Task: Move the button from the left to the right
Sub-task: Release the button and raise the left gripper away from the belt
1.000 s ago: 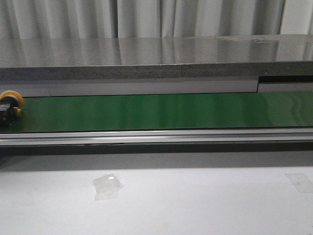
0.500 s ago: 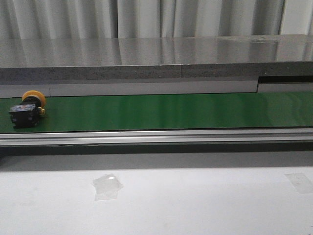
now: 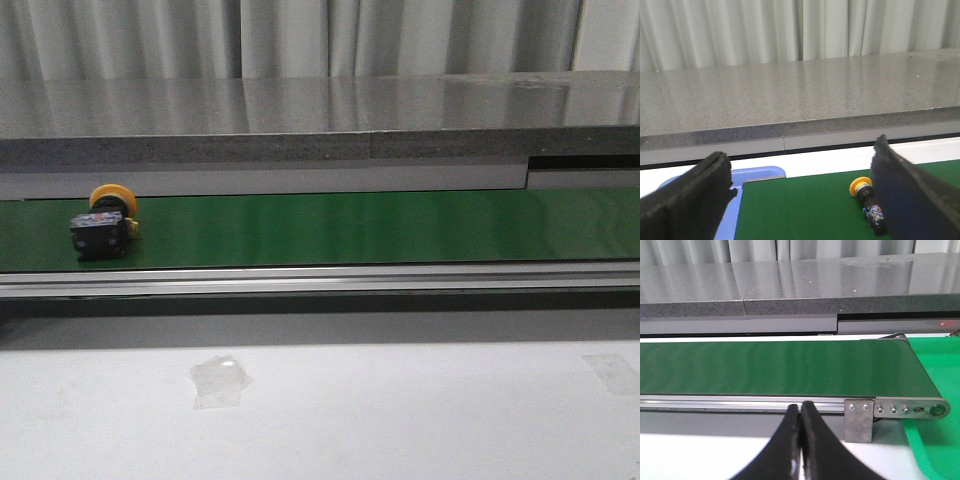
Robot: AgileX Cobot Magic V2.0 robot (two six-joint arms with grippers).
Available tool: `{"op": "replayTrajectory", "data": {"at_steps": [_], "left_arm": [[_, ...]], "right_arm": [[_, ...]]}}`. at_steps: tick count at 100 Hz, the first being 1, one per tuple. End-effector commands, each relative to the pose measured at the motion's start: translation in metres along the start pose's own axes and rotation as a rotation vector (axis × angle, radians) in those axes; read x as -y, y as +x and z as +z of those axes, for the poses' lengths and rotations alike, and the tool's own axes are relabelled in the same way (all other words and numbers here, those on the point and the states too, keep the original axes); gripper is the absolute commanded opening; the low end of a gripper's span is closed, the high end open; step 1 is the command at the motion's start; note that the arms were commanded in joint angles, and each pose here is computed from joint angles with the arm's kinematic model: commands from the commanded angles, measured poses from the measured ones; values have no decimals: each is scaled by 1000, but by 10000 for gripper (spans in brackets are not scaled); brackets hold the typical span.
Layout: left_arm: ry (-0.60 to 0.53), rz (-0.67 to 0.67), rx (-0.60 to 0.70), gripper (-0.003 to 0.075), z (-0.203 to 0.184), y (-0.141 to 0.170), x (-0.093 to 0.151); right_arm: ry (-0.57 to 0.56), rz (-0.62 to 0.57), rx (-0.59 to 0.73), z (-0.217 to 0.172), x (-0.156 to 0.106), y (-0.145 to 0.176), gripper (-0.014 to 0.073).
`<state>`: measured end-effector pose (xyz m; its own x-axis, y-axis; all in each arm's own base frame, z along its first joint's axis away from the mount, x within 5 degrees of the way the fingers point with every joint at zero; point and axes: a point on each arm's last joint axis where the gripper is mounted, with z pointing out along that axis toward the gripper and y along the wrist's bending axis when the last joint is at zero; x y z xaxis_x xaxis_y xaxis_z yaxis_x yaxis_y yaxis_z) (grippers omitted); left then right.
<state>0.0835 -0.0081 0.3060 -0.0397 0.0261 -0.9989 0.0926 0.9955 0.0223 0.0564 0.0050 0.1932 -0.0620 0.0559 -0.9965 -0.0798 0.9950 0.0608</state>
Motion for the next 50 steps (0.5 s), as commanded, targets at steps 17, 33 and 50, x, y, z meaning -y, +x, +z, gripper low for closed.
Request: {"op": "replayTrajectory", "data": {"at_steps": [17, 33, 50], "left_arm": [[-15, -18, 99, 441, -2, -15, -2], [-15, -18, 99, 256, -2, -15, -2], [-15, -18, 99, 46, -2, -15, -2]], "right_arm": [[-3, -9, 116, -3, 0, -13, -66], [-3, -9, 116, -3, 0, -13, -66], [-3, -9, 116, -3, 0, -13, -66]]}}
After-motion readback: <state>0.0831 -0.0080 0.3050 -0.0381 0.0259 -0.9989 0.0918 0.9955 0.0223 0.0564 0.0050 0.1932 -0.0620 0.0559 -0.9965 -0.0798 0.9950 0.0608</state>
